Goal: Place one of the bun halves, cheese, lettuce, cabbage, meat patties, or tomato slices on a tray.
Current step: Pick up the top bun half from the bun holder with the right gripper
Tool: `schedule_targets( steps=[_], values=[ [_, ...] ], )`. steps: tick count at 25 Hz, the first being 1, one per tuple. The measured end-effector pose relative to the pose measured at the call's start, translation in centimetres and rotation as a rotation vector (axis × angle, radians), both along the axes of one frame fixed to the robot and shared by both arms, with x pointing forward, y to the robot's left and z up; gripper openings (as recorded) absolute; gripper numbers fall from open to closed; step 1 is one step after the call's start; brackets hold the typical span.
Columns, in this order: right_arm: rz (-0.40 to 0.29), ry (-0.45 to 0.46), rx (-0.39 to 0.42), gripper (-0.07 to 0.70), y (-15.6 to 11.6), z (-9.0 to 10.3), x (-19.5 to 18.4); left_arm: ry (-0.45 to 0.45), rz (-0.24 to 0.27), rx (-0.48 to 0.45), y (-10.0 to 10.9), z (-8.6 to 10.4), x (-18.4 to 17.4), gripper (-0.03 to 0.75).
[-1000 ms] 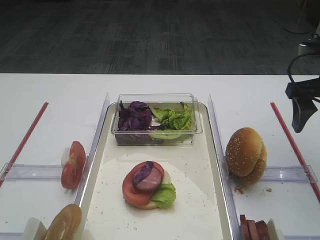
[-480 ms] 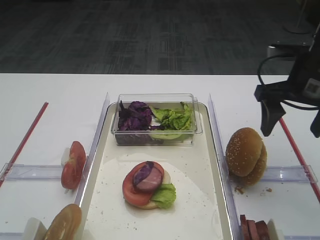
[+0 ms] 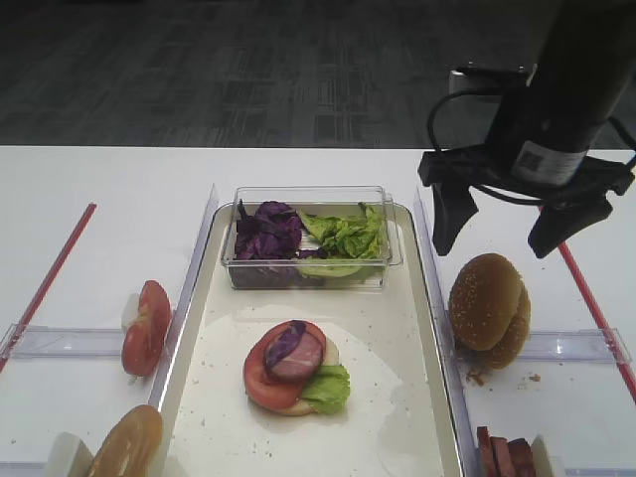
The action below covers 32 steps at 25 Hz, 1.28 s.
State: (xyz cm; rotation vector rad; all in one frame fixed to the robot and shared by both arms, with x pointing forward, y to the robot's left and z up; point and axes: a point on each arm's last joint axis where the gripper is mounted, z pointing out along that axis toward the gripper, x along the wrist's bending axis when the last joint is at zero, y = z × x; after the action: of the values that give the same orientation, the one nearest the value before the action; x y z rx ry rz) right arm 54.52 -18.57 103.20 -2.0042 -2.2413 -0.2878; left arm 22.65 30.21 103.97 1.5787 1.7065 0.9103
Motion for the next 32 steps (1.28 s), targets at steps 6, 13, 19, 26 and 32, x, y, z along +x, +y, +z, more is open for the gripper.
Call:
schedule_targets(
  steps=[6, 13, 19, 26, 32],
  values=[
    [-0.013, 0.042, -0.001, 0.668, 0.5, -1.2, 0.4, 0.000, 0.000, 0.000, 0.0, 0.0, 0.0, 0.618],
    [-0.019, 0.092, -0.004, 0.668, 0.8, -2.7, 0.9, 0.000, 0.000, 0.000, 0.0, 0.0, 0.0, 0.618],
    [-0.017, 0.110, -0.006, 0.651, 0.9, -3.4, 1.1, 0.000, 0.000, 0.000, 0.0, 0.0, 0.0, 0.618],
    [-0.017, 0.112, 0.013, 0.598, 1.1, -3.4, 1.1, 0.000, 0.000, 0.000, 0.0, 0.0, 0.0, 0.618],
    [-0.018, 0.107, 0.014, 0.589, 1.1, -3.4, 1.2, 0.000, 0.000, 0.000, 0.0, 0.0, 0.0, 0.618]
  ],
)
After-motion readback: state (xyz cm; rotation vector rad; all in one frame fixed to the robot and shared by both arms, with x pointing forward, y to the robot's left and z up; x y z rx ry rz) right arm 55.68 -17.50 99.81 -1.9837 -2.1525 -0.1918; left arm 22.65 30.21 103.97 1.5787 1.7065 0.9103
